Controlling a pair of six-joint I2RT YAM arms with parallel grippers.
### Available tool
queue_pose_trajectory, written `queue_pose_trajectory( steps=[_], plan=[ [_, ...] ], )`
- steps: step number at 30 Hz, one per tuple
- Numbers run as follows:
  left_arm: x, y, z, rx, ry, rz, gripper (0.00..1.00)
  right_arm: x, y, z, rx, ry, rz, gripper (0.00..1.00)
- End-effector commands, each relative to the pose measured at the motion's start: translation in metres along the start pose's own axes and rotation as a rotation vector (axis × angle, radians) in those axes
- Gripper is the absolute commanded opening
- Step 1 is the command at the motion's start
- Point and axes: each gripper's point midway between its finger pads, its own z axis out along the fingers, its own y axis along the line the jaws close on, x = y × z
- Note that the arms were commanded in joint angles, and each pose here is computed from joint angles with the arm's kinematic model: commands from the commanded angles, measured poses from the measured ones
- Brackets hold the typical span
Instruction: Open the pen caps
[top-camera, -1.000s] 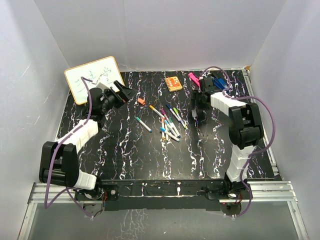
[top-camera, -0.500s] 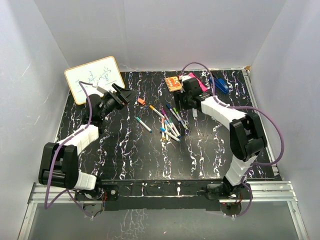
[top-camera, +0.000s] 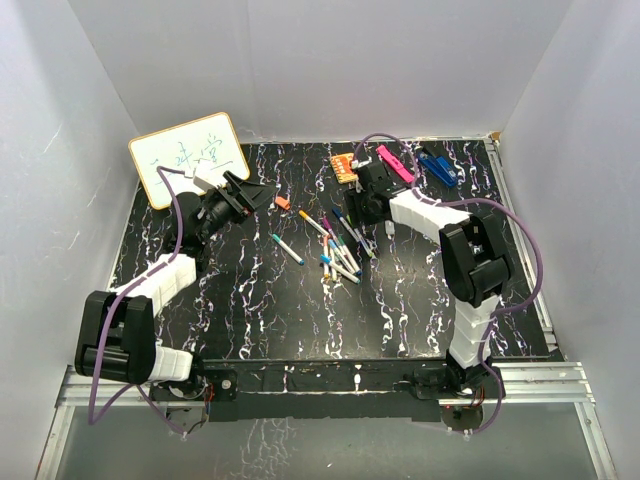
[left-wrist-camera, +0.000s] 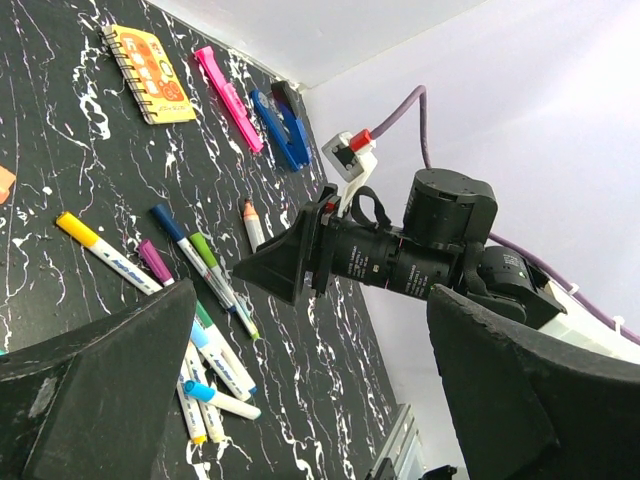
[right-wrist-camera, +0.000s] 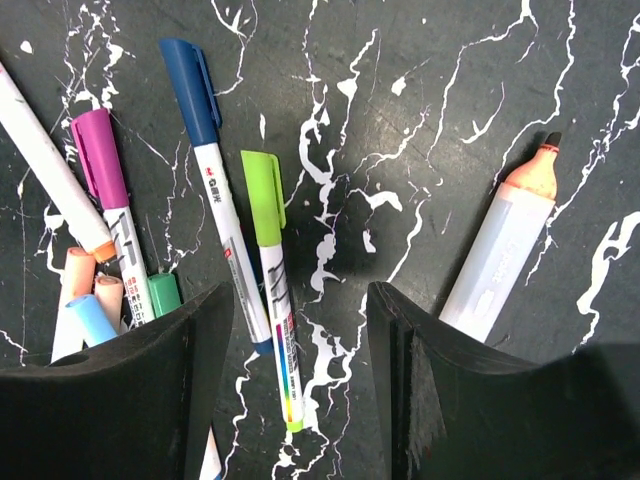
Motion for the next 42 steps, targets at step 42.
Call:
queue_pose_trajectory(
  steps=[42],
  plan=[
    [0.000,-0.003,-0.003,0.013,-0.006,0.023,0.98,0.055,0.006,-0.005,0.013,0.084,-0.080,0.43]
  ],
)
